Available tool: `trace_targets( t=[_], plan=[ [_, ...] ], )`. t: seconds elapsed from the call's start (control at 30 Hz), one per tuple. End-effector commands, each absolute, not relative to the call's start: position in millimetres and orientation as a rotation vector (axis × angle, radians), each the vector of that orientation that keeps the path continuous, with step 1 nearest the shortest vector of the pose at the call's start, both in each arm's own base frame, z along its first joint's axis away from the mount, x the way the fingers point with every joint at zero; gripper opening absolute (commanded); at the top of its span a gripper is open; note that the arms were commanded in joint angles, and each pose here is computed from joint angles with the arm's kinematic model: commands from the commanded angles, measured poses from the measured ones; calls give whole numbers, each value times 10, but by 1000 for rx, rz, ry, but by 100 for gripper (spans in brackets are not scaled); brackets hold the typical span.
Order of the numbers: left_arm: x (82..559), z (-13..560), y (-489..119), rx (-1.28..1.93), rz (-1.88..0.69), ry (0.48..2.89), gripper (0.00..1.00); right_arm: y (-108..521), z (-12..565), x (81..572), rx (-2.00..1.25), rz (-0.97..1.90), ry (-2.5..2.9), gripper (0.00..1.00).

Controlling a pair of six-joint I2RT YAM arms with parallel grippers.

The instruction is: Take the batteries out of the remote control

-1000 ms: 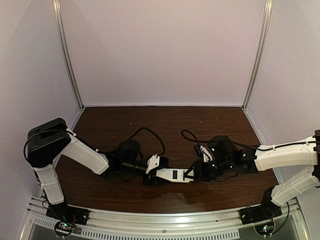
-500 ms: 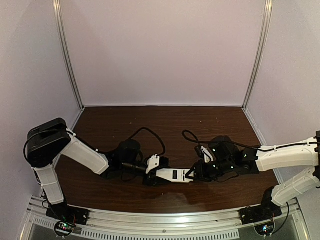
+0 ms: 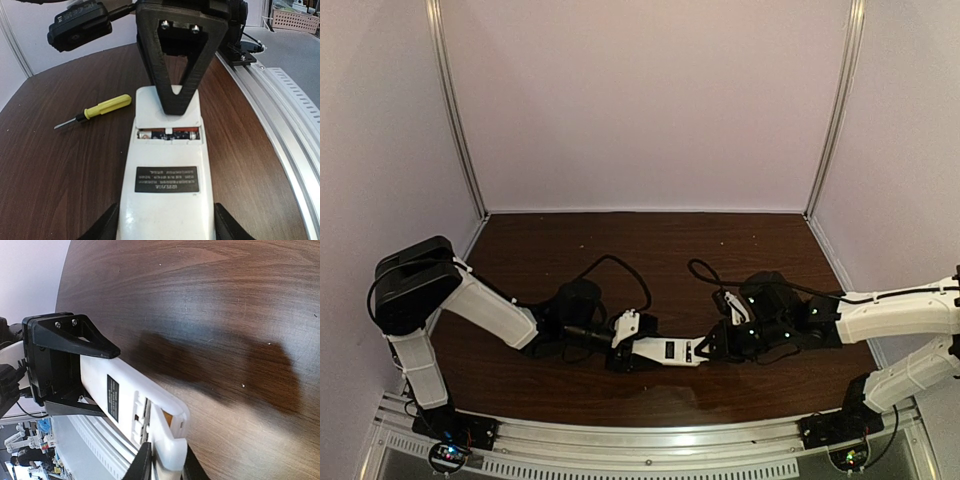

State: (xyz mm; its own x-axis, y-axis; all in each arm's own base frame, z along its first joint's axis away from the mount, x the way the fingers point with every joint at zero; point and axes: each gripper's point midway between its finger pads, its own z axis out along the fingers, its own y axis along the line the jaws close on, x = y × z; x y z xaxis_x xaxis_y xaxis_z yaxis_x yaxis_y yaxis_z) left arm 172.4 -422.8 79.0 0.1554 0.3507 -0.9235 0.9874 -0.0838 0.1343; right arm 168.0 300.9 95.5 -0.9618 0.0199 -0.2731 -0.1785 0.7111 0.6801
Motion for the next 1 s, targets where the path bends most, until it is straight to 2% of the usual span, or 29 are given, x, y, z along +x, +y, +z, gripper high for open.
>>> trace_targets(
  t=[0.0,0.5,0.97],
  plan=[
    [1795,933,-4315,1556,-939,1266,0,2917,897,1664,-119,1047,2665,18],
    [1796,936,-4314,1556,-939,1267,0,2918,1003,1662,-117,1083,2631,10],
    [1801,929,-4315,1560,-937,1274,0,2819,1199,1699,-108,1044,2586,7]
  ],
)
